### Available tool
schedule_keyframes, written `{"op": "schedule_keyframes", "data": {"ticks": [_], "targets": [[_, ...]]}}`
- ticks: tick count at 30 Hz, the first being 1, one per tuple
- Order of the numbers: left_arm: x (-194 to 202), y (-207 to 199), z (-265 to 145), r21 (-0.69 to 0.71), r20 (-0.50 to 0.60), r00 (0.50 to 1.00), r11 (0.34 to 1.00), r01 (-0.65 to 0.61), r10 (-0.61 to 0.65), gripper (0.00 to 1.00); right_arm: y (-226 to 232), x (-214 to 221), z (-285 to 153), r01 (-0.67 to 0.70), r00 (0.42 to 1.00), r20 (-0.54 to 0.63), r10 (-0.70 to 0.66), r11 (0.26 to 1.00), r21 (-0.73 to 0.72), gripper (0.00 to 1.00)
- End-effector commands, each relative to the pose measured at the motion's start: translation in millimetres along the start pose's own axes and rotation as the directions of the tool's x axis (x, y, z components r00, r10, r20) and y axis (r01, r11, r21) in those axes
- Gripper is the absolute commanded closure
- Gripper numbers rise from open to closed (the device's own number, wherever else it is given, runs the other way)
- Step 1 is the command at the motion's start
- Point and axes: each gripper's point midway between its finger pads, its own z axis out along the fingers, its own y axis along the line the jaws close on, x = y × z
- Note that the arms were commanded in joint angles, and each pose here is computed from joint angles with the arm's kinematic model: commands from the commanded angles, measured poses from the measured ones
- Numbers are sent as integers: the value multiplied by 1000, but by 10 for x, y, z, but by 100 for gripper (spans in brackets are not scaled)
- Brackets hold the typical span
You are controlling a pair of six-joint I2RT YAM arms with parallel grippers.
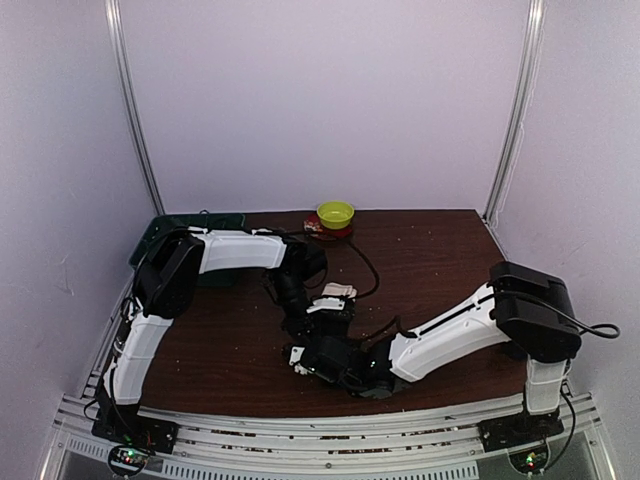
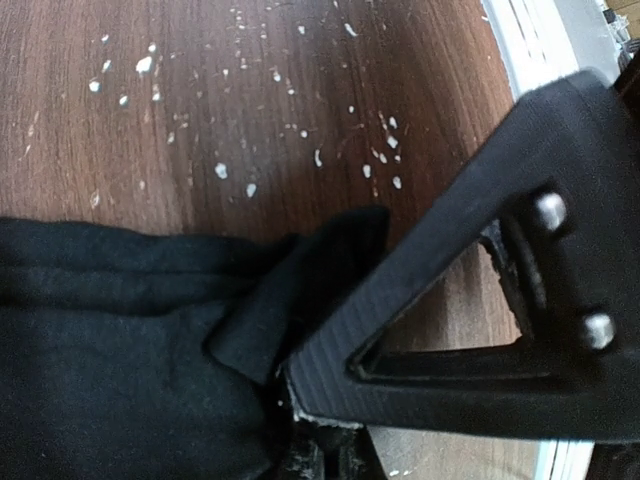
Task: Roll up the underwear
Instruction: Roll the underwear at the center of the board.
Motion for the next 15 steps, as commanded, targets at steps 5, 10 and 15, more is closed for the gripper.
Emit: {"op": "schedule_keyframes", "data": {"ticks": [5, 10, 15], "targets": [[-12, 9, -69, -50, 9, 998, 997, -63, 64, 90, 203, 301, 162, -103, 992, -92, 86, 976, -193, 98], [-88, -89, -297, -116, 44, 990, 985, -131, 136, 59, 329, 253, 74, -161, 986, -89, 139, 931, -329, 100], [-119, -161, -686, -231, 115, 968, 954, -193, 223, 36, 384, 241, -19, -241, 971, -112, 214, 858, -454, 100]]}}
